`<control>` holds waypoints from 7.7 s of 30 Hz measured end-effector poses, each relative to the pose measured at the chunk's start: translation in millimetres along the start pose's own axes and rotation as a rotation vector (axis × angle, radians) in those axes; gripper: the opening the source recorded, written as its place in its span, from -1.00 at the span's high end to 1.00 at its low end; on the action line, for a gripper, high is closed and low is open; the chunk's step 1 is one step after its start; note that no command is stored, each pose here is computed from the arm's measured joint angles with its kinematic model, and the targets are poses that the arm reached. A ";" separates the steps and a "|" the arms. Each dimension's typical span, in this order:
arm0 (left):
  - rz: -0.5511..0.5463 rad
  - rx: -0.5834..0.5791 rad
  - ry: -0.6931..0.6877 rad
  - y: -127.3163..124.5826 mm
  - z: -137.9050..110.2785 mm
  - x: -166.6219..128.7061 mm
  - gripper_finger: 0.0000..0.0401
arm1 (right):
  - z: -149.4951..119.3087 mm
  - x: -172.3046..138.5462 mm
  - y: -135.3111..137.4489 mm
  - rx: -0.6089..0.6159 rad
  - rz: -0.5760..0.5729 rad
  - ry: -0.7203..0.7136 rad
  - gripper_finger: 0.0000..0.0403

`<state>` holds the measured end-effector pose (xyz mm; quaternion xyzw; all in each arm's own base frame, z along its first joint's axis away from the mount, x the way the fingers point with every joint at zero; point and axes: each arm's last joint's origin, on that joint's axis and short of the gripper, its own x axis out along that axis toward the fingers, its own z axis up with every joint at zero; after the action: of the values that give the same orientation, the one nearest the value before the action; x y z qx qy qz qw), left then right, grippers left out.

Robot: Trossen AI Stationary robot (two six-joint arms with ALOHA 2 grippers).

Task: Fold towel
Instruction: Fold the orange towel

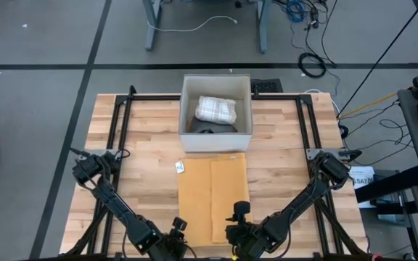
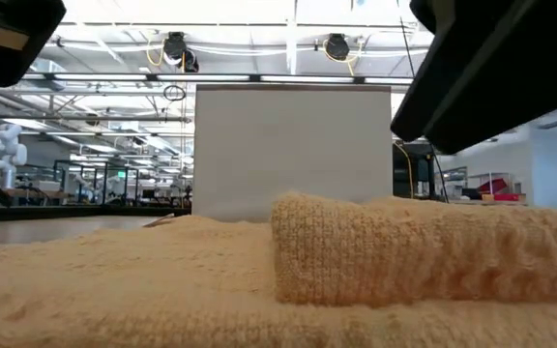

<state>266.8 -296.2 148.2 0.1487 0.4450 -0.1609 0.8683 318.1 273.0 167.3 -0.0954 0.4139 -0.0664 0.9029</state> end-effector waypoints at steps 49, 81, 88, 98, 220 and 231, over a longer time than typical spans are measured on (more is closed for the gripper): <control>0.463 0.263 -0.006 2.0 26.9 -11.7 0.99 | -31.4 47.3 12.8 0.055 0.096 -0.008 0.99; 0.184 0.467 -0.403 51.6 89.0 47.5 1.00 | -27.4 50.6 13.8 0.062 0.114 -0.048 0.99; 0.190 0.488 -0.400 51.6 88.9 47.3 1.00 | -20.1 37.3 9.9 0.028 0.133 -0.062 0.99; 0.212 0.505 -0.399 51.8 89.2 47.0 1.00 | -11.7 -19.7 7.7 0.002 0.217 -0.049 0.99; 0.190 0.413 -0.731 114.0 89.6 120.1 0.14 | -68.2 -32.9 62.3 0.215 0.100 0.188 0.99; 0.584 0.450 -0.646 82.8 110.0 98.9 0.13 | -68.3 -32.8 62.7 0.212 0.103 0.185 0.99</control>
<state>435.2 -280.0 138.1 0.3935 0.0470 -0.0409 0.9172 247.5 332.6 133.5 0.0286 0.4905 -0.0719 0.8680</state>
